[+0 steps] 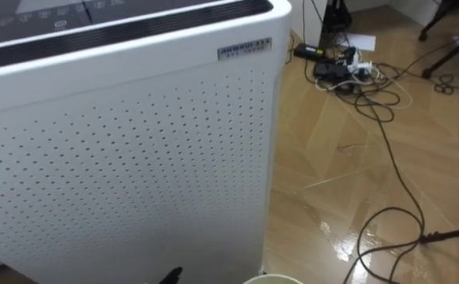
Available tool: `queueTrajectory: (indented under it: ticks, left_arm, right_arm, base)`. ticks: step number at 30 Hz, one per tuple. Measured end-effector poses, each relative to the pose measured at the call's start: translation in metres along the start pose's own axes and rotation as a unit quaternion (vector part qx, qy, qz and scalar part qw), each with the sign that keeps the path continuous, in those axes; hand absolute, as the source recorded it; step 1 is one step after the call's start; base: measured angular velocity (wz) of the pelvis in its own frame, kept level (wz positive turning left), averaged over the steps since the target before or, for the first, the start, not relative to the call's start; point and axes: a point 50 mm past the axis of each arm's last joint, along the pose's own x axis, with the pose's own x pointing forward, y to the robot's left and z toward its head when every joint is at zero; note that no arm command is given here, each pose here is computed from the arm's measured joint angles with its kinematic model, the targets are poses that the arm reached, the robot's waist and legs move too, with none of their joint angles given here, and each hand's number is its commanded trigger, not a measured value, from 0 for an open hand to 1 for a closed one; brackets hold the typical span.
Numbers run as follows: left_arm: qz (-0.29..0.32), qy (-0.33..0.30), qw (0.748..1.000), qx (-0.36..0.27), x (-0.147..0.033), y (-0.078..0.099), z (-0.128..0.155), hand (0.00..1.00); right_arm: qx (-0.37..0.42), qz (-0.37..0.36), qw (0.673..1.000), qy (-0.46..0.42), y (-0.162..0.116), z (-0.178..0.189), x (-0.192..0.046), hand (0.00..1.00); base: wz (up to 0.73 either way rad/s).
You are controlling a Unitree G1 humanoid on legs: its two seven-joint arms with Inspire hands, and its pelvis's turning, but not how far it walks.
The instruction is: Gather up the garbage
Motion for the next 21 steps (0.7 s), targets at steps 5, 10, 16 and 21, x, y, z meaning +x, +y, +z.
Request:
queueTrajectory:
  ticks: [5,10,16,21]
  left_arm:
    - [0.064,0.101,0.986,-0.117,-0.024,-0.003,-0.058,0.0]
    - [0.142,0.18,0.942,-0.244,-0.051,-0.008,-0.102,0.0]
    - [0.219,0.235,0.875,-0.362,-0.076,-0.015,-0.132,0.0]
    - [0.264,0.271,0.814,-0.441,-0.091,-0.024,-0.148,0.0]
  right_arm:
    - [0.098,-0.067,0.992,0.043,-0.018,-0.033,-0.012,1.0]
    - [0.172,-0.119,0.975,0.078,-0.026,-0.061,-0.024,1.0]
    - [0.249,-0.158,0.949,0.11,-0.022,-0.088,-0.037,1.0]
    - [0.306,-0.182,0.925,0.135,-0.019,-0.103,-0.043,1.0]
  base:
    - [0.06]
    - [-0.03]
    - [-0.02]
    - [-0.04]
